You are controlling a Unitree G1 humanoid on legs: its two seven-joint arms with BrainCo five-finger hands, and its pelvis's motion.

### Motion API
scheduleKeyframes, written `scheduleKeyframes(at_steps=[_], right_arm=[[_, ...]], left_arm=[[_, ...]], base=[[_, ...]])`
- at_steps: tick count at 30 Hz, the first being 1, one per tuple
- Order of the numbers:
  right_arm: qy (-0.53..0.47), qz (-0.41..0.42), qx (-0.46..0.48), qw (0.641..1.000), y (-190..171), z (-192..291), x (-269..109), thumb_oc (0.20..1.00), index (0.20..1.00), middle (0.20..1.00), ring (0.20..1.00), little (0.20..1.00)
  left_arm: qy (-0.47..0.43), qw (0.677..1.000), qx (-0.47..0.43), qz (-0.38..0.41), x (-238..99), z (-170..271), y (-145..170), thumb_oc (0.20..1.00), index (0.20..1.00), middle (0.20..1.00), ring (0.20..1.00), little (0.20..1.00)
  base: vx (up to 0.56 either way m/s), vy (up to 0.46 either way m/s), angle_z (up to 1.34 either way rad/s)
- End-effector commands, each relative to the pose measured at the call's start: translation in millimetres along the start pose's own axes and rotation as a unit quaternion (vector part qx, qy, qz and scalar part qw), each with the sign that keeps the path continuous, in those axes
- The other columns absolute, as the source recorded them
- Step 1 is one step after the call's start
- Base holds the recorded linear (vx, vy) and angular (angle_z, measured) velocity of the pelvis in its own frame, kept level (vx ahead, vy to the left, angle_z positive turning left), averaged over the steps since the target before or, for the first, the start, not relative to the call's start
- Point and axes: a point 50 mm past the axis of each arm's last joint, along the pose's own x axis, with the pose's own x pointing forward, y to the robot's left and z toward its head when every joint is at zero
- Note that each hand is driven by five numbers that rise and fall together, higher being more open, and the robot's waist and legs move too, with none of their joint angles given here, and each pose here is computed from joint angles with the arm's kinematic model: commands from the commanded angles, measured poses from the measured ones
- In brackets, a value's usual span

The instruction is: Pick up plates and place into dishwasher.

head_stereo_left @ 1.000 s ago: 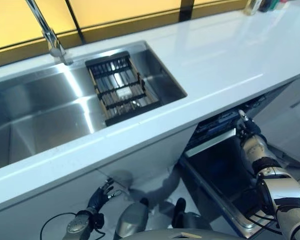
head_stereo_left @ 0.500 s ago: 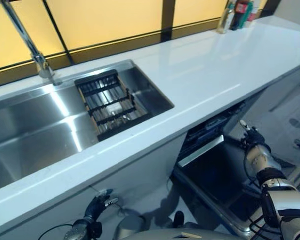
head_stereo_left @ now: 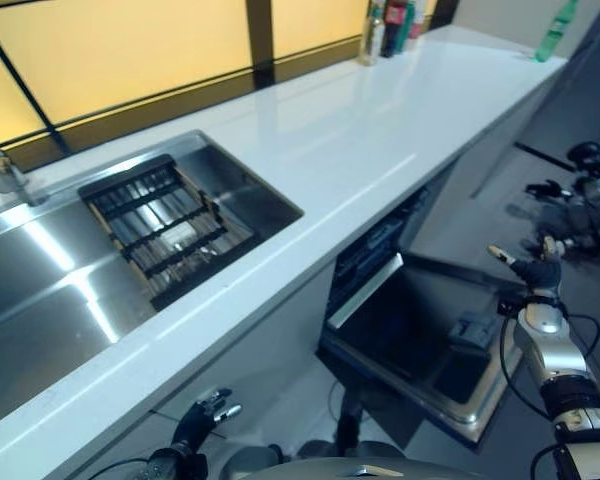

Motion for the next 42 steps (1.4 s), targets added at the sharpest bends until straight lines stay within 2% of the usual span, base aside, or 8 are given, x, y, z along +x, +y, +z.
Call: scheduleKeyframes(at_steps=[1, 8, 14, 19, 21, 27, 37, 42], right_arm=[[-0.037, -0.058, -0.008, 0.998, -31.6, 16.1, 13.7, 1.0, 1.0, 1.0, 1.0, 1.0], [0.064, -0.113, 0.11, 0.985, -41.4, -19.8, 11.9, 1.0, 1.0, 1.0, 1.0, 1.0], [0.133, -0.133, 0.221, 0.957, -32.3, -47.0, 2.3, 1.0, 1.0, 1.0, 1.0, 1.0], [0.126, -0.099, 0.345, 0.925, -7.3, -34.1, 13.0, 1.0, 1.0, 1.0, 1.0, 1.0], [0.109, -0.098, 0.412, 0.899, -4.4, -20.6, 23.6, 1.0, 1.0, 1.0, 1.0, 1.0], [0.094, -0.144, 0.388, 0.905, -33.2, -3.2, 45.1, 1.0, 1.0, 1.0, 1.0, 1.0], [0.086, -0.249, 0.335, 0.905, -95.6, -8.2, 43.9, 1.0, 1.0, 1.0, 1.0, 1.0], [0.108, -0.203, 0.363, 0.903, -96.1, -30.1, 32.7, 1.0, 1.0, 1.0, 1.0, 1.0]], left_arm=[[-0.114, 0.993, 0.011, 0.019, 14.6, 56.4, 9.0, 1.0, 1.0, 1.0, 1.0, 1.0], [-0.108, 0.993, 0.007, 0.039, 12.6, 54.1, 16.7, 1.0, 1.0, 1.0, 1.0, 1.0], [-0.127, 0.991, 0.008, 0.031, 17.4, 64.1, 11.6, 1.0, 1.0, 1.0, 1.0, 1.0], [-0.17, 0.985, 0.028, 0.002, 24.8, 88.1, -0.4, 1.0, 1.0, 1.0, 1.0, 1.0], [-0.195, 0.98, 0.032, -0.012, 28.1, 101.0, -6.3, 1.0, 1.0, 1.0, 1.0, 1.0], [-0.215, 0.976, 0.024, -0.025, 27.2, 107.2, -20.0, 1.0, 1.0, 1.0, 1.0, 1.0], [-0.159, 0.987, -0.001, 0.014, 17.4, 72.4, -5.6, 1.0, 1.0, 1.0, 1.0, 1.0], [-0.148, 0.989, -0.013, 0.029, 14.5, 64.2, -1.1, 1.0, 1.0, 1.0, 1.0, 1.0]], base=[[-0.1, 0.02, -0.24], [-0.06, -0.041, -0.66], [-0.06, -0.084, -0.12], [-0.16, -0.058, 0.24], [-0.16, 0.017, 0.15], [-0.04, 0.046, 0.2], [0.04, -0.013, 0.06], [0.05, -0.023, -0.05]])
